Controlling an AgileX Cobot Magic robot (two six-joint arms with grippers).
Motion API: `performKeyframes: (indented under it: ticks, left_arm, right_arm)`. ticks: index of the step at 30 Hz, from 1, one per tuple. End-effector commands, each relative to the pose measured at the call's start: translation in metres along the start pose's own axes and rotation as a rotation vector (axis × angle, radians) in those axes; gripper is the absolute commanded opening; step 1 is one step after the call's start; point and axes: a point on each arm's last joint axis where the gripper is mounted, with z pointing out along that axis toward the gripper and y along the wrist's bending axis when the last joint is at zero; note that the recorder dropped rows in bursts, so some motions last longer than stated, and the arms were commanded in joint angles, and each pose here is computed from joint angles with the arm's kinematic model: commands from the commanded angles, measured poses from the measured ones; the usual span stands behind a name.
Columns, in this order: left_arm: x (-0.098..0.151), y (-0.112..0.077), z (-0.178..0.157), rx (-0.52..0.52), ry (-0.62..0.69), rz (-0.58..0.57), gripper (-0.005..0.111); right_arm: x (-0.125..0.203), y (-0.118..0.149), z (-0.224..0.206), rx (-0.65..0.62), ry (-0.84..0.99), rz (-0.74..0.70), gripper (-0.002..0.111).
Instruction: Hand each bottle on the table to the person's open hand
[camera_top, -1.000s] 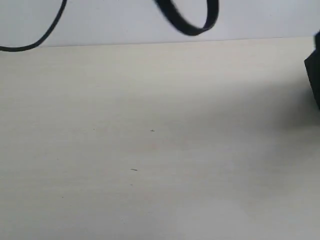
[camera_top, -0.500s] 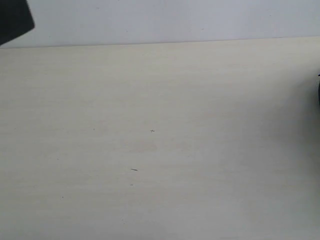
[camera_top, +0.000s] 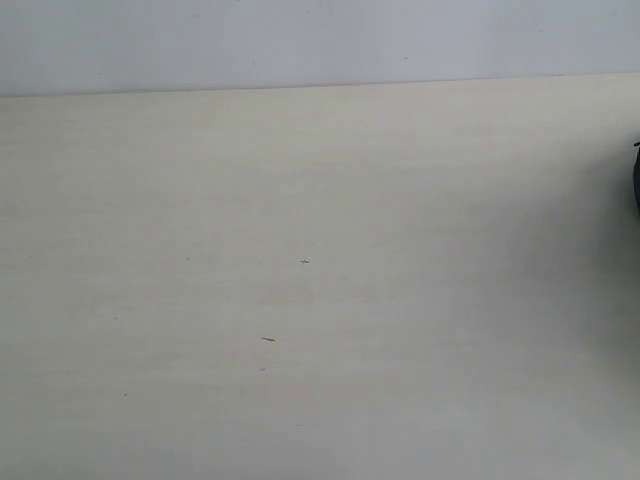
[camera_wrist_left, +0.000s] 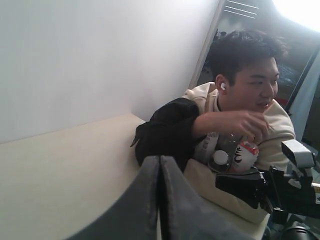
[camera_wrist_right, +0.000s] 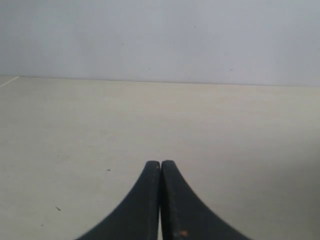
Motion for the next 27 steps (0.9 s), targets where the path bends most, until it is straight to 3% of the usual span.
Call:
performKeyframes:
  ticks: [1, 6, 13, 19, 27]
  left_arm:
    - [-0.003, 0.001, -0.002, -0.002, -0.045, 0.123, 0.000]
    - [-0.005, 0.004, -0.002, -0.036, -0.059, 0.144, 0.000]
    - [-0.006, 0.031, -0.008, -0.317, -0.089, -0.079, 0.000]
    - [0.001, 0.051, -0.030, -0.361, -0.198, -0.223, 0.000]
    - [0.049, 0.077, -0.068, -0.488, -0.334, -0.393, 0.000]
  right_arm:
    - [0.000, 0.000, 0.000, 0.000, -0.007, -0.007, 0.000]
    - [0.000, 0.000, 0.000, 0.000, -0.007, -0.007, 0.000]
    - [0.000, 0.000, 0.000, 0.000, -0.007, -0.007, 0.000]
    - [0.000, 0.000, 0.000, 0.000, -0.007, -0.007, 0.000]
    - [0.000, 0.000, 0.000, 0.000, -0.007, -0.007, 0.000]
